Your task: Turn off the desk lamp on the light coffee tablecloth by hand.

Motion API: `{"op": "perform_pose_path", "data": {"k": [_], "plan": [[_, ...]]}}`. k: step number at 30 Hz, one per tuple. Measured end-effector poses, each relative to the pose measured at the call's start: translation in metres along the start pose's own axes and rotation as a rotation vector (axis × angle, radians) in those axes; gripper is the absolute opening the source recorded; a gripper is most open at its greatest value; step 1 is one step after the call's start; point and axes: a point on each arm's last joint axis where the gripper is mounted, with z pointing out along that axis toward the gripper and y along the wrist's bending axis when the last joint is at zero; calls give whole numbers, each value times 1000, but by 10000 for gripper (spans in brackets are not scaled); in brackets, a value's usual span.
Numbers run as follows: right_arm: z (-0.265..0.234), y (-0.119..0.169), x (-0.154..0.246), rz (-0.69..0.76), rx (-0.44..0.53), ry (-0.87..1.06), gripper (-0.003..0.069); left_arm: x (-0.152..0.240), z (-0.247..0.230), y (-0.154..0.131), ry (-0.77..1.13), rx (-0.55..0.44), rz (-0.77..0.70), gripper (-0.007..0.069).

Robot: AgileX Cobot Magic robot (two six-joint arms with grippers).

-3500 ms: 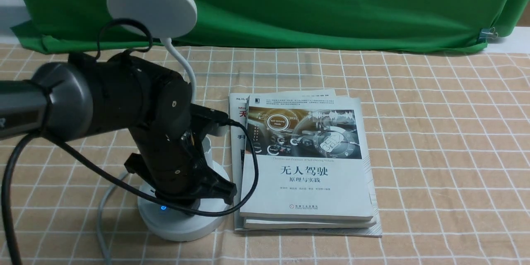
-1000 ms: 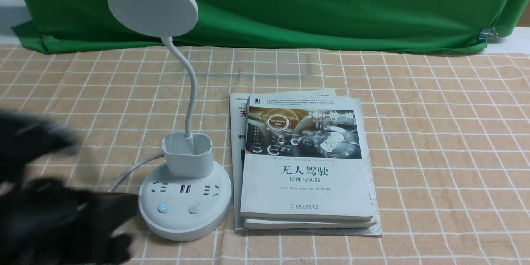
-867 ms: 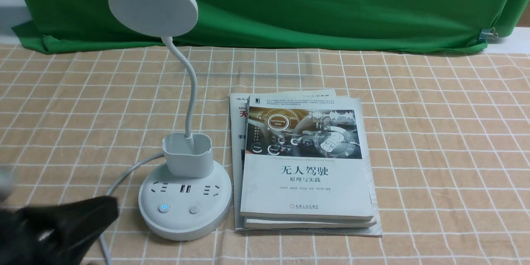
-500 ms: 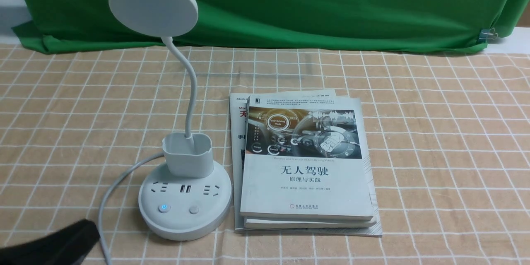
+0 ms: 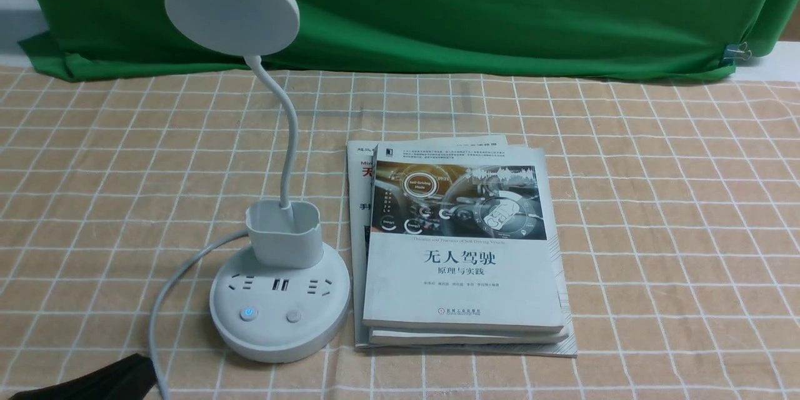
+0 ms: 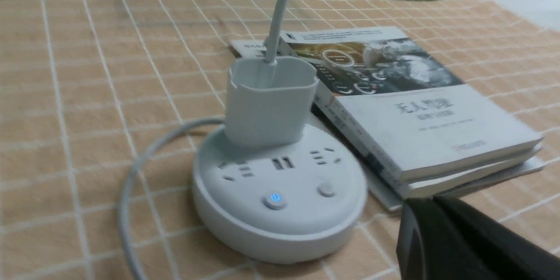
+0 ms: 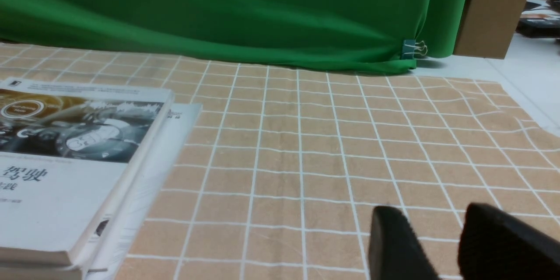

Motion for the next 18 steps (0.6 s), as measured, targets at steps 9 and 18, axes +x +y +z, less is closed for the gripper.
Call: {"op": "perform_pose_path", "data": {"k": [9,18], "plan": [[0,0,0,0,0,0,242,2,-3,22,7,-309,-89,-3],[0,0,0,0,0,0,242,14,-7,29,26,-435,-109,-3]]}}
